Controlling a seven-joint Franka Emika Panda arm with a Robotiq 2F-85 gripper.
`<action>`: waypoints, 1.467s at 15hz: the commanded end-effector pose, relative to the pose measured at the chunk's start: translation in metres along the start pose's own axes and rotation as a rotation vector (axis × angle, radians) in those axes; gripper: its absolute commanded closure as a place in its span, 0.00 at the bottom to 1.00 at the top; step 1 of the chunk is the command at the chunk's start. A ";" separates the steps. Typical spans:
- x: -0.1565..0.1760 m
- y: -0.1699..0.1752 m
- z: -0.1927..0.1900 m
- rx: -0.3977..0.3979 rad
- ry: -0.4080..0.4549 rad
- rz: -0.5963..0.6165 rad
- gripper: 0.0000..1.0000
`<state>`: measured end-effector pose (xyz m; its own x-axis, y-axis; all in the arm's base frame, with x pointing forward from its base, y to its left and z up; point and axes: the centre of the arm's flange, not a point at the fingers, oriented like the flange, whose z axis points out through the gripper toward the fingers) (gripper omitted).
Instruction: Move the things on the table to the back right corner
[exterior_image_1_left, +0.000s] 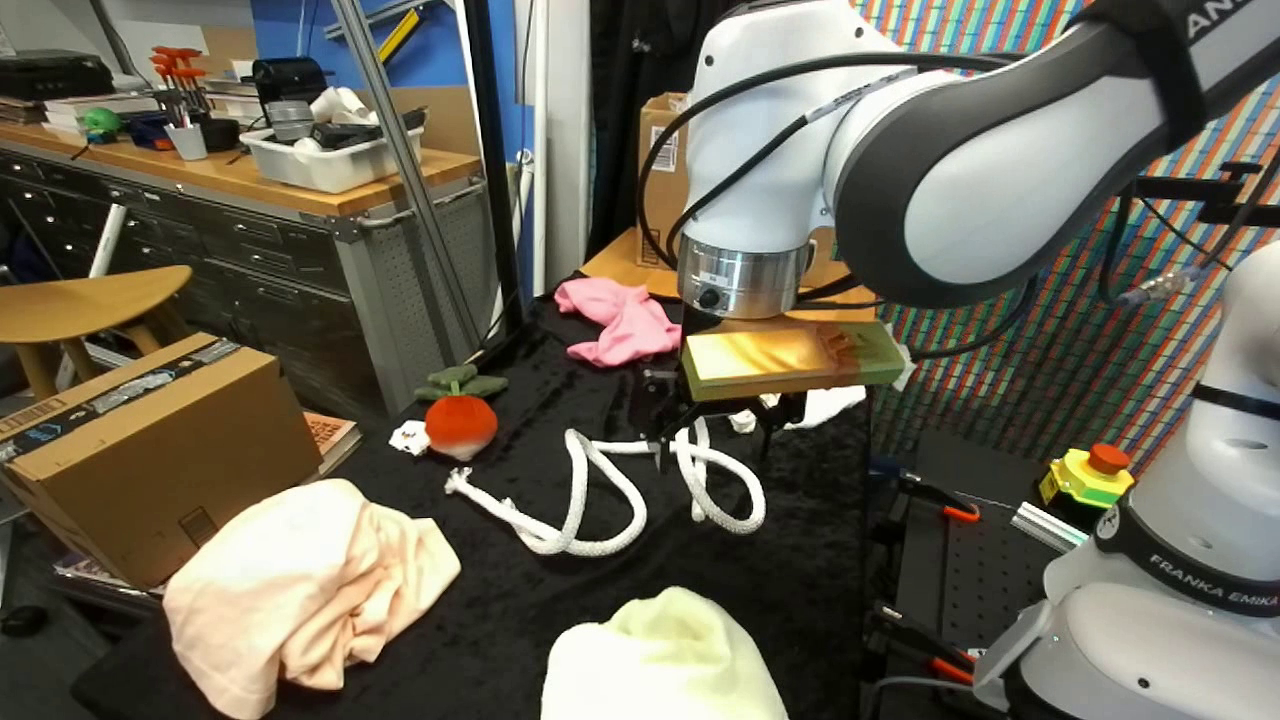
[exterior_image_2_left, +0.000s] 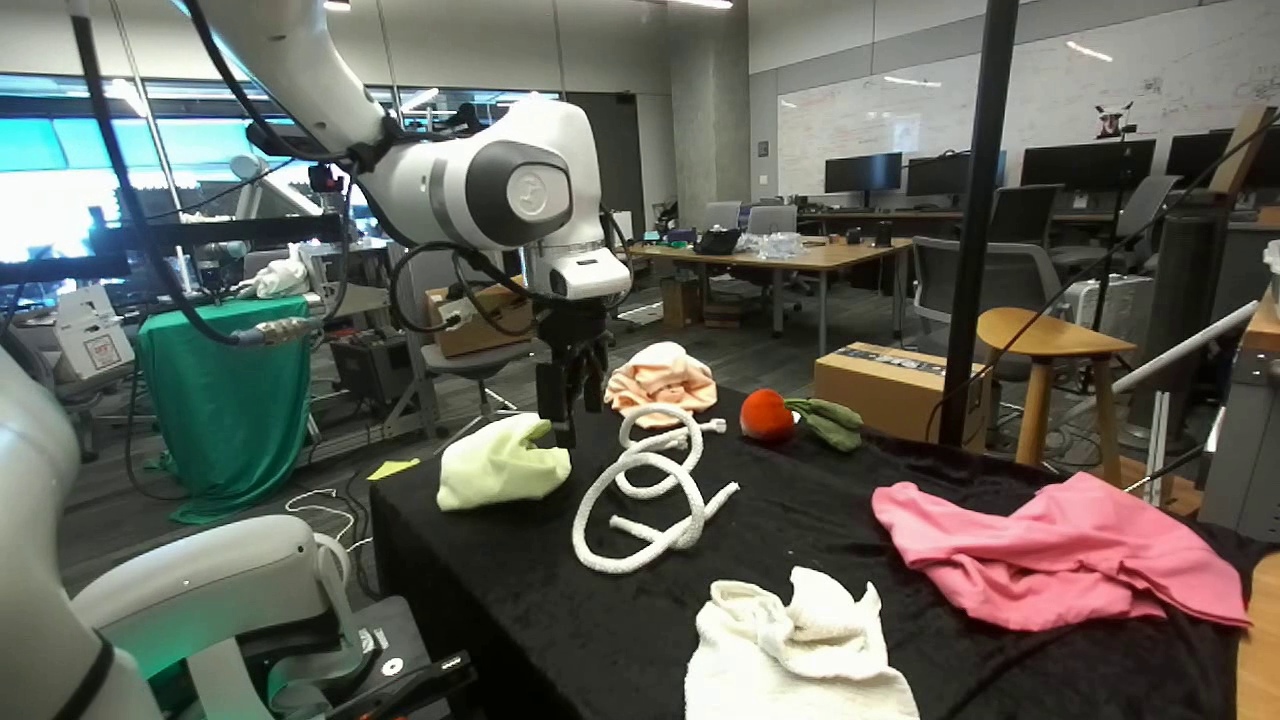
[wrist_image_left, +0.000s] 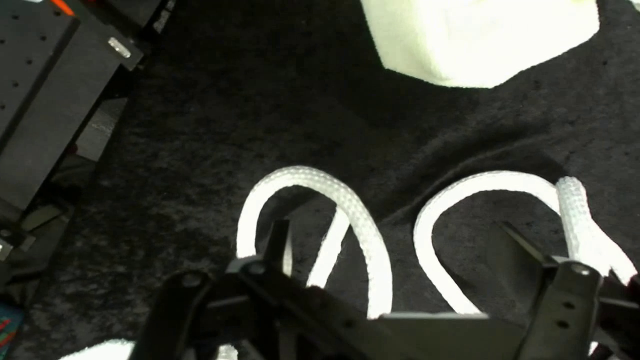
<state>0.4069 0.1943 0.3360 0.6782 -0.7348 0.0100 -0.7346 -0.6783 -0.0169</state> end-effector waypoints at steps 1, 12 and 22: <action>-0.005 -0.018 0.009 0.048 -0.002 0.127 0.00; 0.020 -0.014 0.031 0.059 0.007 0.358 0.00; 0.036 -0.008 0.035 0.042 0.049 0.322 0.33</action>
<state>0.4309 0.1711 0.3022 0.4094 -0.9119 0.0277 -0.9104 -0.4104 -0.0522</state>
